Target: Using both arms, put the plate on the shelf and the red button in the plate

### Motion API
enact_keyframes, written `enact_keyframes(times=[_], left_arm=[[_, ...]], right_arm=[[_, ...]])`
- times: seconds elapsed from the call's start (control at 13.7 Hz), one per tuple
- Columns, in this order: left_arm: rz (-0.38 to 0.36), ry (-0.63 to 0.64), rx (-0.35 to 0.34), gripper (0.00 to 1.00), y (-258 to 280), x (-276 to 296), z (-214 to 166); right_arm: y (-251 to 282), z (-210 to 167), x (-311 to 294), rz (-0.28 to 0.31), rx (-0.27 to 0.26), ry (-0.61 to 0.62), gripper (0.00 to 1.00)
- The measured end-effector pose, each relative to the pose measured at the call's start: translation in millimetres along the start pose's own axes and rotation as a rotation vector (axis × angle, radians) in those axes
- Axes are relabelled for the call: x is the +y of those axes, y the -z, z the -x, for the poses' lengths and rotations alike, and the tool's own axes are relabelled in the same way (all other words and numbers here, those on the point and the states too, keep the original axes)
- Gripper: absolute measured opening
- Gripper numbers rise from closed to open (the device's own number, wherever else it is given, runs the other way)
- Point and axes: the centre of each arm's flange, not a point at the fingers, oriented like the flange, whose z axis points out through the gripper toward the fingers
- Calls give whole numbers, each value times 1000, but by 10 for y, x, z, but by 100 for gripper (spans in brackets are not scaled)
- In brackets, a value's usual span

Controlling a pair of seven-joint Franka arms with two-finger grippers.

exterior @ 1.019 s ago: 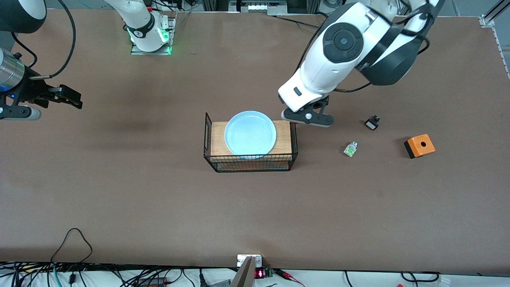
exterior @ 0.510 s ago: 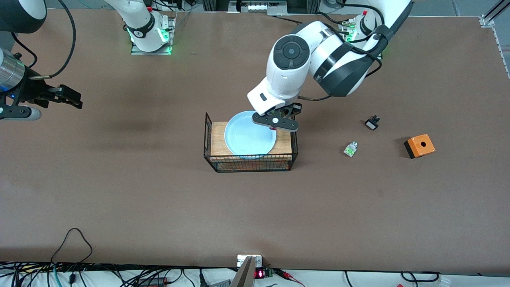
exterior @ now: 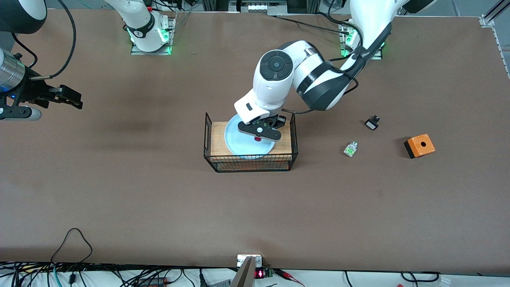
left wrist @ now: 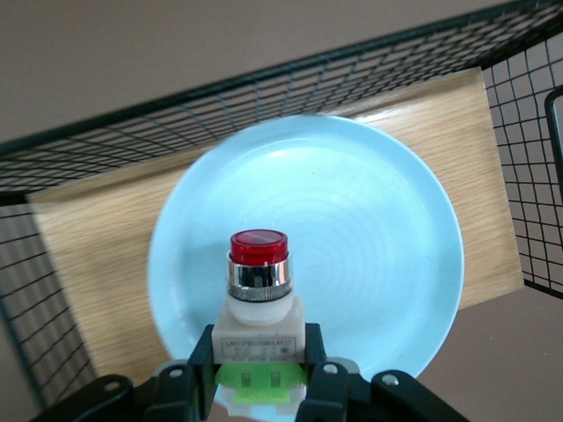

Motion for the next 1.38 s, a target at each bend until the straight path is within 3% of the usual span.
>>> enact_keyframes(times=[0.29, 0.44, 0.58, 0.8, 0.95, 1.16, 1.38], left_arm=[[8, -11, -27, 41, -298, 80, 12], [-27, -25, 3, 44, -290, 30, -31], [-74, -47, 51, 60, -249, -16, -88], [-74, -44, 87, 87, -101, -26, -147], [-72, -36, 121, 100, 188, -13, -151], [-120, 10, 126, 100, 931, -145, -5], [-165, 110, 96, 100, 1589, -673, 88]], right_arm=[[-37, -18, -3, 1, -7, 0, 100], [-46, -23, -4, 1, -8, 0, 100], [-48, -23, -4, 1, -8, 0, 100], [-48, -23, -4, 1, -8, 0, 100], [-48, -24, -3, 1, -8, 0, 100], [-47, -24, -3, 1, -8, 0, 100], [-45, -23, -3, 1, -8, 0, 100]])
